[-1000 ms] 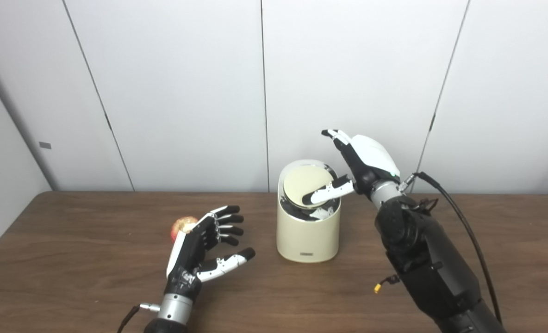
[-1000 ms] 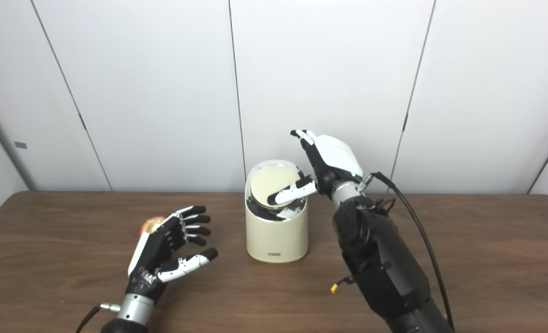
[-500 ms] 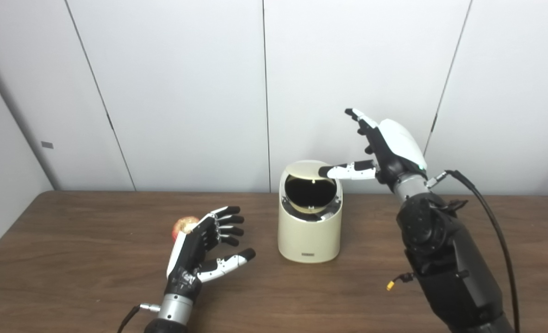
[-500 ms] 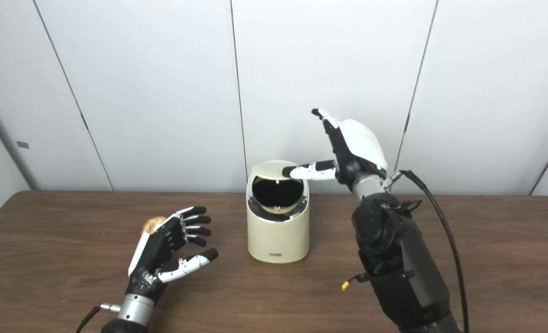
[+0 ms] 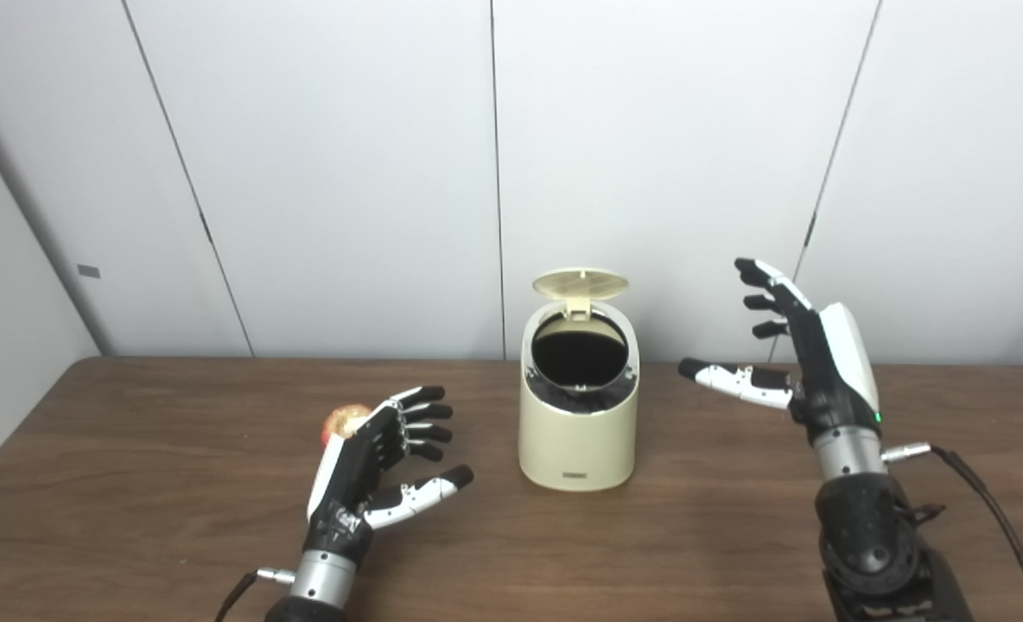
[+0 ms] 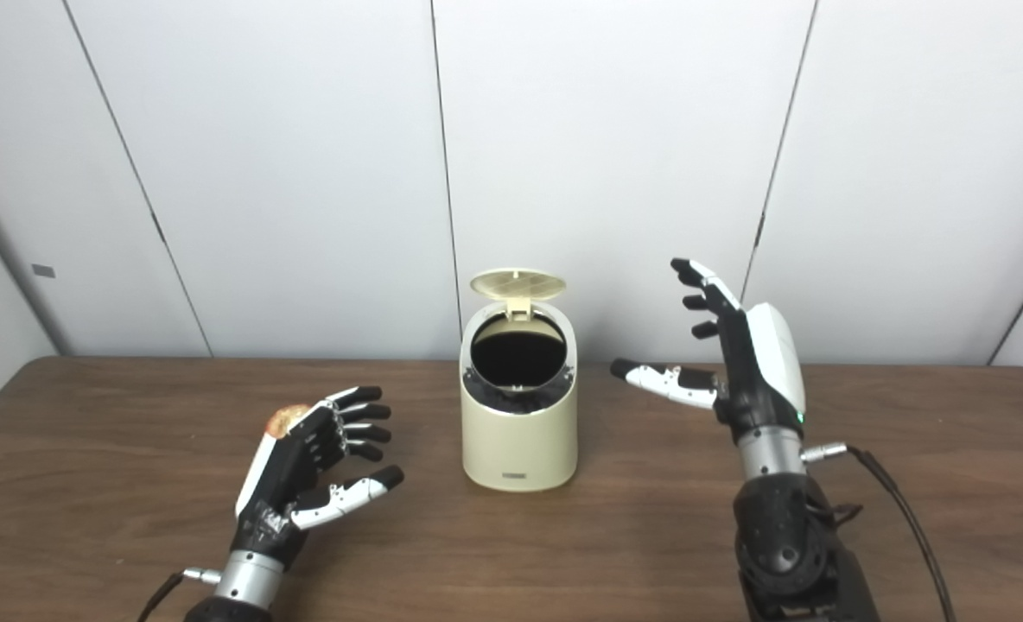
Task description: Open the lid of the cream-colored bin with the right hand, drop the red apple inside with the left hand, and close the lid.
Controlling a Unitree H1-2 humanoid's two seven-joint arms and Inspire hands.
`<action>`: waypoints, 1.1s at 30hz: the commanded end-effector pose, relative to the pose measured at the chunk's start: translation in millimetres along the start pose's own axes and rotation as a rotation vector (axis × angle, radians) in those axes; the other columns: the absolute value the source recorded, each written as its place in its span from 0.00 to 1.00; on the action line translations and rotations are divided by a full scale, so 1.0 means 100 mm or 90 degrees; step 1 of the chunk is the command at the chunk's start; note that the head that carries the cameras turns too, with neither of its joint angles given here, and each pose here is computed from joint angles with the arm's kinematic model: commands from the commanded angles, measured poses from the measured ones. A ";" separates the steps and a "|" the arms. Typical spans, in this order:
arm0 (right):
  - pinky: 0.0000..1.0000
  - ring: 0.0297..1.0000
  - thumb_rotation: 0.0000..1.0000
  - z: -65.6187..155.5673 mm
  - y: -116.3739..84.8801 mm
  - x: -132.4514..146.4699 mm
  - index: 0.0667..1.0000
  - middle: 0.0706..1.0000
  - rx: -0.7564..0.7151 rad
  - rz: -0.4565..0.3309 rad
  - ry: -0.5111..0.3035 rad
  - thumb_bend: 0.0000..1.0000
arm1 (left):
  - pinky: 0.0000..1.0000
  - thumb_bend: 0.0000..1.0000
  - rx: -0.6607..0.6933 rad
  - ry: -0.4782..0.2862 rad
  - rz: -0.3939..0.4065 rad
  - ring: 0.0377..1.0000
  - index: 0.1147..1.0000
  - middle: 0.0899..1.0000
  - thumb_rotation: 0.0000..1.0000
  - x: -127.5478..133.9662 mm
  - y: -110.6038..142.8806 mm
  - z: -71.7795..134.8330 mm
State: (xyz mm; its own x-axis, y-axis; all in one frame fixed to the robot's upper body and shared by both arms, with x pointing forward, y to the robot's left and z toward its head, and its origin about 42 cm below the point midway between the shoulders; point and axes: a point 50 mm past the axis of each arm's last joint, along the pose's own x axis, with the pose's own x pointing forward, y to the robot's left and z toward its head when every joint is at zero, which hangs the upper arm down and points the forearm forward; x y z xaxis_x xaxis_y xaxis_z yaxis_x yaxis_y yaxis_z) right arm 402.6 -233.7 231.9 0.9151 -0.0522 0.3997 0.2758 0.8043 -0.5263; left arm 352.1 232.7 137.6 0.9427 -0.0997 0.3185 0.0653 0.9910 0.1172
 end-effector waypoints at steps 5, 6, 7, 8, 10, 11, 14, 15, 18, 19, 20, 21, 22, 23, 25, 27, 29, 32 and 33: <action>0.65 0.77 0.31 -0.18 0.03 -0.20 0.83 0.86 0.063 -0.033 -0.063 0.70 | 0.56 0.75 0.010 -0.042 -0.004 0.62 0.75 0.69 0.10 0.11 0.02 0.14; 0.66 0.78 0.33 -0.22 0.06 -0.26 0.83 0.86 0.067 -0.027 -0.060 0.71 | 0.56 0.75 0.010 -0.042 -0.004 0.62 0.75 0.69 0.10 0.10 0.02 0.15; 0.66 0.78 0.35 -0.26 0.08 -0.31 0.84 0.85 0.070 -0.023 -0.058 0.72 | 0.56 0.75 0.010 -0.042 -0.004 0.62 0.75 0.69 0.11 0.10 0.02 0.15; 0.66 0.78 0.36 -0.29 0.10 -0.35 0.83 0.85 0.075 -0.020 -0.057 0.73 | 0.56 0.75 0.010 -0.042 -0.003 0.62 0.75 0.69 0.11 0.10 0.02 0.15; 0.66 0.78 0.36 -0.32 0.14 -0.41 0.83 0.84 0.085 -0.018 -0.053 0.75 | 0.56 0.75 0.010 -0.045 -0.002 0.62 0.74 0.69 0.10 0.10 0.01 0.16; 0.66 0.78 0.35 -0.34 0.16 -0.43 0.83 0.84 0.089 -0.016 -0.049 0.75 | 0.56 0.74 0.010 -0.045 -0.002 0.62 0.74 0.68 0.10 0.10 0.01 0.16; 0.67 0.79 0.34 -0.39 0.20 -0.50 0.84 0.86 0.099 -0.013 -0.043 0.74 | 0.56 0.74 0.006 -0.042 0.000 0.62 0.74 0.68 0.09 0.09 0.00 0.16; 0.67 0.80 0.34 -0.41 0.21 -0.52 0.84 0.86 0.103 -0.012 -0.040 0.74 | 0.57 0.74 0.005 -0.041 0.000 0.62 0.74 0.69 0.09 0.08 -0.01 0.16; 0.67 0.79 0.35 -0.46 0.22 -0.56 0.85 0.86 0.105 -0.007 -0.035 0.75 | 0.57 0.74 0.006 -0.041 -0.001 0.62 0.74 0.69 0.09 0.07 -0.04 0.17; 0.67 0.79 0.34 -0.47 0.21 -0.57 0.85 0.85 0.100 -0.004 -0.037 0.75 | 0.58 0.74 0.003 -0.040 -0.001 0.63 0.74 0.69 0.10 0.07 -0.06 0.17; 0.67 0.79 0.34 -0.47 0.21 -0.58 0.85 0.85 0.096 -0.001 -0.040 0.74 | 0.58 0.75 0.002 -0.039 -0.001 0.63 0.74 0.68 0.10 0.07 -0.08 0.18; 0.67 0.79 0.34 -0.48 0.20 -0.59 0.85 0.86 0.095 0.001 -0.043 0.74 | 0.58 0.75 0.001 -0.039 0.000 0.63 0.74 0.68 0.10 0.07 -0.10 0.18; 0.67 0.79 0.30 -0.49 0.19 -0.59 0.85 0.86 0.097 0.001 -0.045 0.73 | 0.57 0.75 0.000 -0.039 0.001 0.63 0.74 0.68 0.10 0.06 -0.12 0.19; 0.67 0.80 0.26 -0.49 0.18 -0.60 0.85 0.87 0.099 0.001 -0.047 0.72 | 0.57 0.75 0.000 -0.040 0.002 0.63 0.74 0.69 0.09 0.06 -0.13 0.19; 0.68 0.80 0.22 -0.52 0.16 -0.60 0.85 0.87 0.102 0.005 -0.047 0.71 | 0.57 0.75 0.007 -0.044 0.005 0.63 0.75 0.69 0.08 0.06 -0.14 0.22; 0.69 0.81 0.20 -0.54 0.15 -0.60 0.85 0.87 0.102 0.009 -0.047 0.71 | 0.58 0.74 0.022 -0.055 0.009 0.63 0.75 0.69 0.08 0.07 -0.12 0.27; 0.68 0.80 0.19 -0.53 0.14 -0.60 0.85 0.87 0.103 0.010 -0.045 0.71 | 0.56 0.74 0.052 -0.076 0.026 0.62 0.74 0.69 0.08 0.09 -0.06 0.33; 0.67 0.79 0.17 -0.51 0.12 -0.61 0.85 0.87 0.101 0.010 -0.041 0.71 | 0.56 0.76 0.076 -0.091 0.055 0.63 0.73 0.69 0.09 0.10 0.02 0.42; 0.67 0.79 0.18 -0.50 0.12 -0.61 0.85 0.87 0.102 0.010 -0.039 0.71 | 0.56 0.75 0.082 -0.095 0.064 0.63 0.73 0.69 0.09 0.10 0.05 0.45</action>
State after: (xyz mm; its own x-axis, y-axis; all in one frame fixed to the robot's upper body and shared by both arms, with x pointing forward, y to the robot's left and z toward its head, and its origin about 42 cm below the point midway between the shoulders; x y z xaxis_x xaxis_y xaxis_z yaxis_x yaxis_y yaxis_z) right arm 362.8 -246.1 148.1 0.9214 -0.0166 0.3884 0.1901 0.8906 -0.4131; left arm 341.3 229.3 160.6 0.9214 -0.0291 0.3875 -0.0452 0.9824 0.1813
